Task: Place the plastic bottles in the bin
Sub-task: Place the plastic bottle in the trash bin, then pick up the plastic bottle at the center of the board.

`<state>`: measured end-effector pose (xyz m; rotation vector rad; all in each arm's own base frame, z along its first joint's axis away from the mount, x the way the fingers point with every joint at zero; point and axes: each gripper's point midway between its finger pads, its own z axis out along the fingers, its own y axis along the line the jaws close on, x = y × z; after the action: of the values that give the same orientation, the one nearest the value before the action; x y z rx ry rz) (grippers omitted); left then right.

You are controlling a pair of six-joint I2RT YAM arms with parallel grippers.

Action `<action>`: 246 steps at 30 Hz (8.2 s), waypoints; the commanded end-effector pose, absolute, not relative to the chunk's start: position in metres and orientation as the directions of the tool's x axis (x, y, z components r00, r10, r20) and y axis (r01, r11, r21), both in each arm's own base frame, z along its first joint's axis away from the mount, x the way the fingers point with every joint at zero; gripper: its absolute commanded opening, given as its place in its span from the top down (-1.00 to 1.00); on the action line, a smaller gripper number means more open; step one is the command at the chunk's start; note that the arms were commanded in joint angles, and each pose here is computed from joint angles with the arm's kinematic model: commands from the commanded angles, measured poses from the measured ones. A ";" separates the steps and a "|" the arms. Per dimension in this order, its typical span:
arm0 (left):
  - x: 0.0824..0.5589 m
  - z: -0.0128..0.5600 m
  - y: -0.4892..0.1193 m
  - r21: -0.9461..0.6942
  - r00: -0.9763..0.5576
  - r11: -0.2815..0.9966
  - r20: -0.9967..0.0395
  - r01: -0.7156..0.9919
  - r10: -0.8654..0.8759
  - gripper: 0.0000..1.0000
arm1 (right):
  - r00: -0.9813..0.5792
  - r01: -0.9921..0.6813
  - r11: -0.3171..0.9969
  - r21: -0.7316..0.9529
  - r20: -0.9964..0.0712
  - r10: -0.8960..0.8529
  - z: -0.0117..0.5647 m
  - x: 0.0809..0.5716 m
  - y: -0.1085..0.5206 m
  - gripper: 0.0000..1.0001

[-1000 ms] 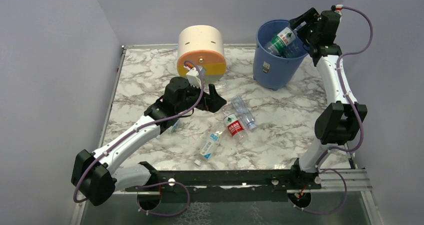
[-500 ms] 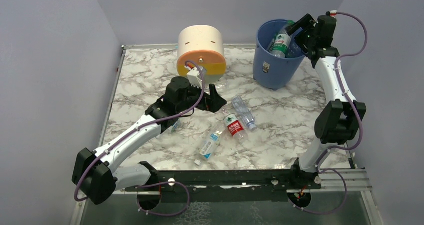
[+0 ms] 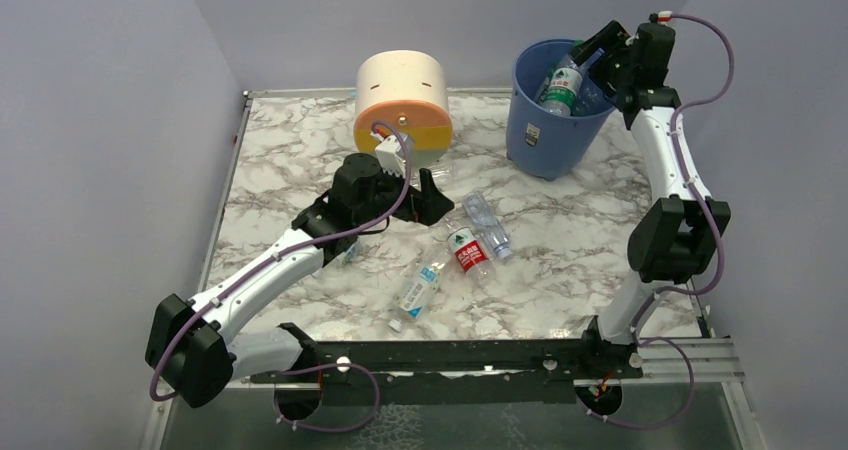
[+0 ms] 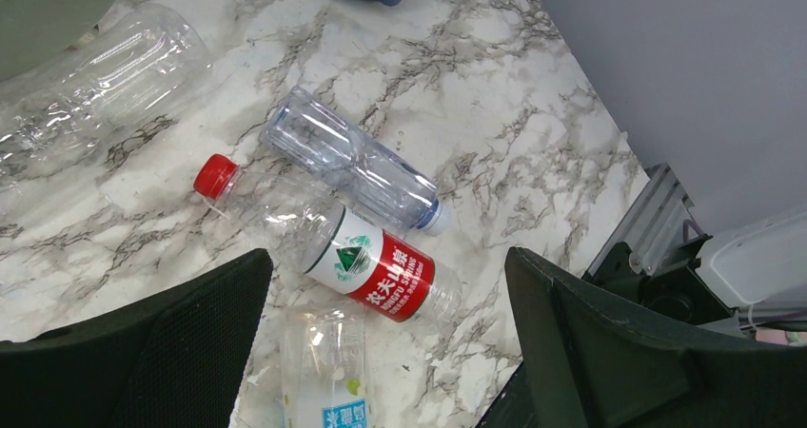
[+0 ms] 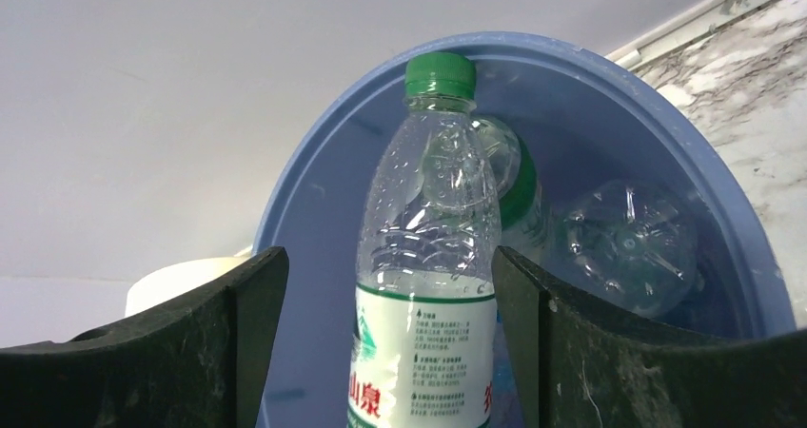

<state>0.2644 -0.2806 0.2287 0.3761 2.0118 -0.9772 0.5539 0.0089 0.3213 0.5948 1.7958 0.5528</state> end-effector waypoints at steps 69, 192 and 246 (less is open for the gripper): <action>0.267 0.242 -0.293 -0.512 -0.593 0.602 -0.801 0.612 -0.078 -0.98 | -0.015 0.393 0.894 -0.215 -0.974 -0.228 0.400 0.560 0.023 -0.35; 0.156 0.132 -0.265 -0.337 -0.771 0.846 -0.624 0.413 0.127 -0.17 | -0.648 -0.460 0.708 0.536 -0.747 0.145 0.256 0.342 0.222 -0.99; 0.201 0.195 -0.296 -0.259 -0.598 0.824 -0.793 0.505 0.117 -0.19 | -0.837 -0.520 0.422 0.743 -0.541 -0.077 0.210 0.279 0.309 -0.58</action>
<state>0.1945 -0.2887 0.1788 0.4658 2.2239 -0.5794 0.2835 0.3050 0.2078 -0.4693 2.2699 1.3752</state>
